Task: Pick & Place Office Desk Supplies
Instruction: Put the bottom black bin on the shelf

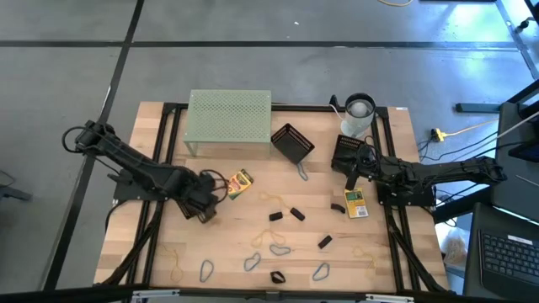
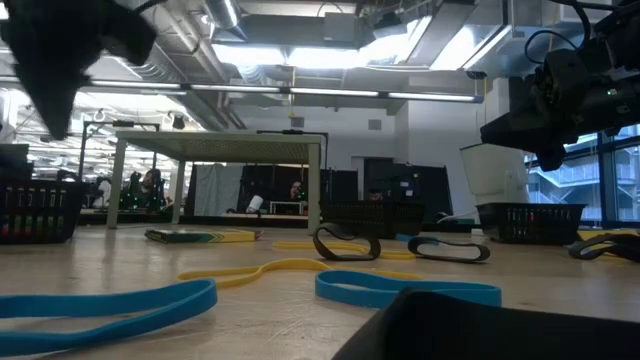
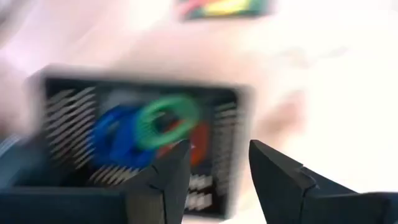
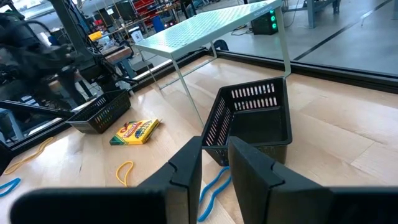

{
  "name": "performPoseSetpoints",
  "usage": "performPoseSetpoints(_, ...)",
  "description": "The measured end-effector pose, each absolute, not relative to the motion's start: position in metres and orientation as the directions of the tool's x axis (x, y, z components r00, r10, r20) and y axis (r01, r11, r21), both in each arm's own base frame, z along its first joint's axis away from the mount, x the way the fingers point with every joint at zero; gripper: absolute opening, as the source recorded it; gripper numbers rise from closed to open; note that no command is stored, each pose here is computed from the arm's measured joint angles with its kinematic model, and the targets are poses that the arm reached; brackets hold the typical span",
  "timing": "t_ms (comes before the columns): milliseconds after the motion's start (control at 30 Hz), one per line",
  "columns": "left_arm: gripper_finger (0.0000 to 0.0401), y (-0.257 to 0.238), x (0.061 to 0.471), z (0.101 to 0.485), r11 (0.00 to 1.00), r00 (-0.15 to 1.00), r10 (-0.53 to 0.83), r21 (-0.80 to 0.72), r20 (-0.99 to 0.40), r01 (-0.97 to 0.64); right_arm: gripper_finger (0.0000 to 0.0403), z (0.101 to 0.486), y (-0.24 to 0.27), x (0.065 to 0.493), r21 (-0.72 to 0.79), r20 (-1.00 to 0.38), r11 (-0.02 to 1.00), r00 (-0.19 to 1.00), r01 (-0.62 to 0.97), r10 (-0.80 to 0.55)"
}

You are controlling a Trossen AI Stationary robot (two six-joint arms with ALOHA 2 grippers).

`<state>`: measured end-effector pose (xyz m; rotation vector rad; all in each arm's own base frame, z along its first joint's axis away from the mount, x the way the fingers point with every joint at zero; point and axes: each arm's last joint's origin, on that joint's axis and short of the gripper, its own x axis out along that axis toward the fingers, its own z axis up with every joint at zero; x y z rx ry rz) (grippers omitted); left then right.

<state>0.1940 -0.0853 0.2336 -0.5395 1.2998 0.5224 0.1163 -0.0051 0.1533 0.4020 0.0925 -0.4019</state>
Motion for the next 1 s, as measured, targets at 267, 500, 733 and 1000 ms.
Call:
performPoseSetpoints(267,0.0160,-0.086,0.193,0.234,0.774,0.206,0.116,-0.041,-0.972,-0.632,0.0082,0.153,-0.005,0.116,0.361,-0.166,0.843,0.917,0.398,-0.362)
performPoseSetpoints(500,0.0165,-0.093,0.195,0.230,0.779,0.205,0.114,-0.040,-0.972,-0.626,0.0082,0.153,-0.005,0.116,0.362,-0.166,0.844,0.918,0.397,-0.361)
performPoseSetpoints(733,0.0175,-0.101,0.203,0.210,0.788,0.113,0.150,0.050,-0.982,-0.613,0.0082,0.153,-0.005,0.116,0.362,-0.166,0.844,0.918,0.395,-0.359)
performPoseSetpoints(1000,0.0172,-0.104,0.212,0.187,0.820,-0.017,0.133,0.120,-0.991,-0.559,0.0082,0.153,-0.005,0.116,0.361,-0.167,0.844,0.918,0.396,-0.359)
